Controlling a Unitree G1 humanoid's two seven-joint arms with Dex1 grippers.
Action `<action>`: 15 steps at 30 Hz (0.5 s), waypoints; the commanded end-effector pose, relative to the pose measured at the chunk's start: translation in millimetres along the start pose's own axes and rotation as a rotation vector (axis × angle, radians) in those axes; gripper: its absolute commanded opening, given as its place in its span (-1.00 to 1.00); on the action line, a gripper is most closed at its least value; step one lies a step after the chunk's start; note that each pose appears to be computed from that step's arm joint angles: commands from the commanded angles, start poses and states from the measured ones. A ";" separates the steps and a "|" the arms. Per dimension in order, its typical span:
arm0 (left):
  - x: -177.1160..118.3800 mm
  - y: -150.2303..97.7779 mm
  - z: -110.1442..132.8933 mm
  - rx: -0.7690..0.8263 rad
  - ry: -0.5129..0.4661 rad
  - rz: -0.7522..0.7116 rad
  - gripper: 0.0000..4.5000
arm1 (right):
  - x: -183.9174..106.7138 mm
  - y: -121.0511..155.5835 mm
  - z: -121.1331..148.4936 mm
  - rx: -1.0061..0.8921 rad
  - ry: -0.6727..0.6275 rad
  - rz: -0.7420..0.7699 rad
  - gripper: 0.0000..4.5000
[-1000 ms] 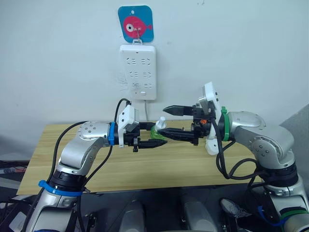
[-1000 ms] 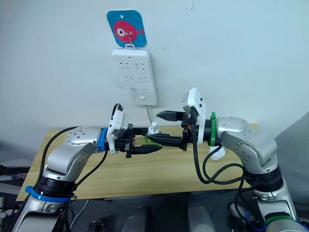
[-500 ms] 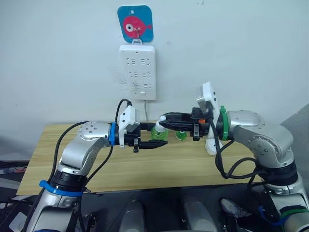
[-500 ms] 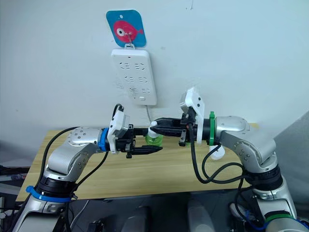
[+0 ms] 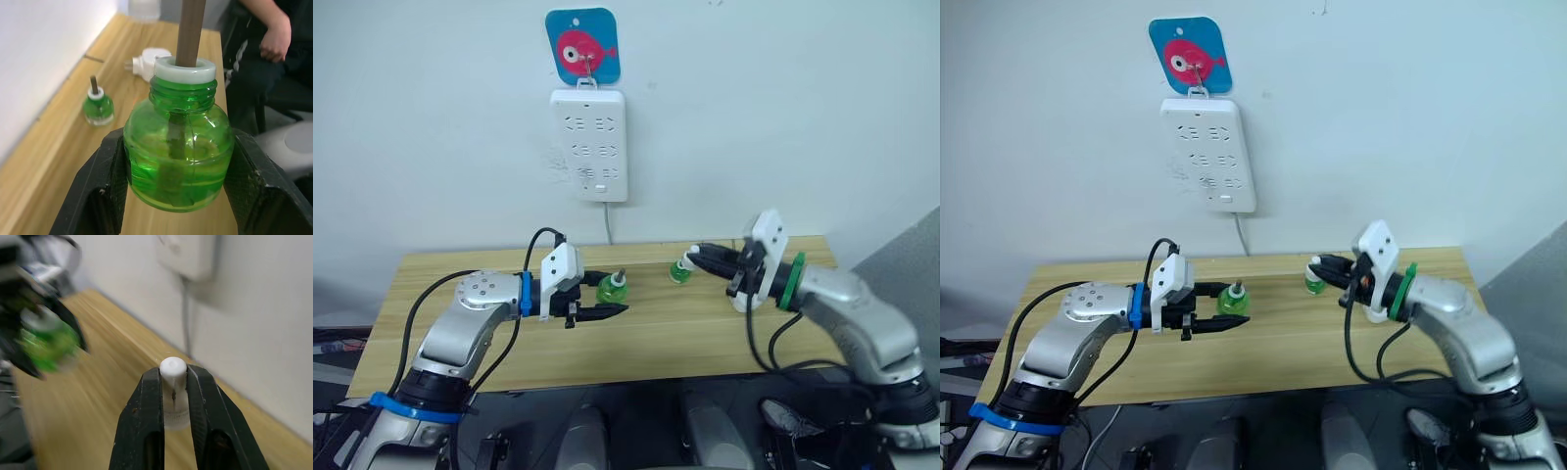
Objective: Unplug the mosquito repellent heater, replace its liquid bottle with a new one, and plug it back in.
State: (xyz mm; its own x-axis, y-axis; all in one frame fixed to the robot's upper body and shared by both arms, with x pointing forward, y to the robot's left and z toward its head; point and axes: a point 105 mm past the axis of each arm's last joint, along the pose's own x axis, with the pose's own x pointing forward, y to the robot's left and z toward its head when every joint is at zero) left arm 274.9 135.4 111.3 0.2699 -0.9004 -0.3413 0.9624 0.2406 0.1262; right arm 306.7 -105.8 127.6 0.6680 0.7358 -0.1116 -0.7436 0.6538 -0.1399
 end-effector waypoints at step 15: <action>-23.8 -17.5 16.3 -0.004 0.017 0.016 0.03 | 29.1 -17.4 -101.8 -0.101 0.067 -0.185 -0.86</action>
State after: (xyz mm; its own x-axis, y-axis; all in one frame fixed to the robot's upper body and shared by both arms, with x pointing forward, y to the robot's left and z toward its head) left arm 253.0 145.9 122.3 0.2764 -0.8862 -0.3717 0.9609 0.2606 0.0933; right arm 341.2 -113.6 23.1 0.7891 0.5904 -0.1695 -0.6139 0.7486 -0.2504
